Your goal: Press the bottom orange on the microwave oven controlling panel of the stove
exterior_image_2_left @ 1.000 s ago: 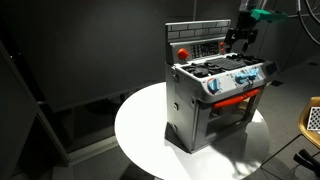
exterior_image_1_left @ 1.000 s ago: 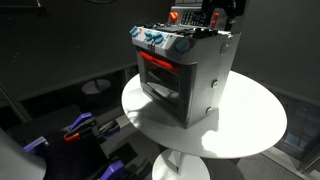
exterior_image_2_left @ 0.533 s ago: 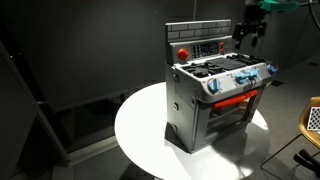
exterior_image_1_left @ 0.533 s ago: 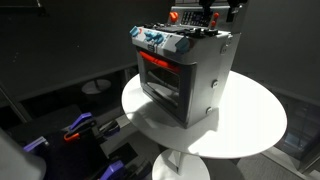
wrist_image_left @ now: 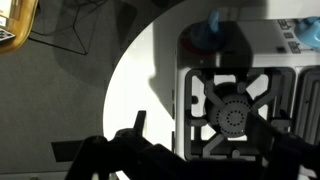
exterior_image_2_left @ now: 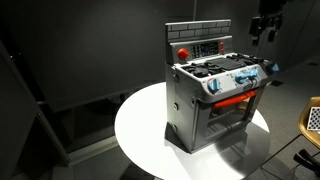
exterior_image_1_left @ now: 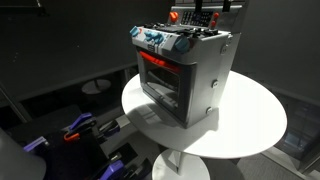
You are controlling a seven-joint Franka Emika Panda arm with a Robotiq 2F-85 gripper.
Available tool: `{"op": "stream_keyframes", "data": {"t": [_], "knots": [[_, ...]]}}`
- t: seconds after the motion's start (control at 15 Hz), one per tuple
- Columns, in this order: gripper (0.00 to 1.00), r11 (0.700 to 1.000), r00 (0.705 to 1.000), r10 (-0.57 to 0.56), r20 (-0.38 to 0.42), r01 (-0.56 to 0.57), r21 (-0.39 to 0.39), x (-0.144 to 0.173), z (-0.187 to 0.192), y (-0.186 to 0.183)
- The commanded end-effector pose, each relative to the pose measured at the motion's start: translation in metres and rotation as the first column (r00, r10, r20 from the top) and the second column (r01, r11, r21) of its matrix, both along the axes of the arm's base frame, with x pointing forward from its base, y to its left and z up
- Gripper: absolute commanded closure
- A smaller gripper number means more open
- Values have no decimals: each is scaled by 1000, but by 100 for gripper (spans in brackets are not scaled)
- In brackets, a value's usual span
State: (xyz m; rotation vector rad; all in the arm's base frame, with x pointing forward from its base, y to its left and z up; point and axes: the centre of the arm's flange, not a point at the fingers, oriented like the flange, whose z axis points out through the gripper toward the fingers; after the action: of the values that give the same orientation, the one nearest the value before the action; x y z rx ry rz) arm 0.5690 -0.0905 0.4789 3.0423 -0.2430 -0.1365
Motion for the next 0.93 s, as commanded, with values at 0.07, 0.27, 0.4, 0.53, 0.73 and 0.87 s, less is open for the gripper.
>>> {"op": "stream_keyframes", "data": {"t": [0.07,0.27,0.4,0.53,0.73,0.87], "knots": [[0,996,996,85,-29,-85,-1,-49,13,-3],[0,994,993,113,-24,-113,2,-72,18,-3],[0,993,993,119,-20,-119,-4,-86,22,-3],[0,993,993,121,-14,-121,-7,-98,25,-3],[0,992,992,123,-12,-123,-3,-117,33,-10],[0,992,992,125,-12,-125,-1,-125,35,-14]]}}
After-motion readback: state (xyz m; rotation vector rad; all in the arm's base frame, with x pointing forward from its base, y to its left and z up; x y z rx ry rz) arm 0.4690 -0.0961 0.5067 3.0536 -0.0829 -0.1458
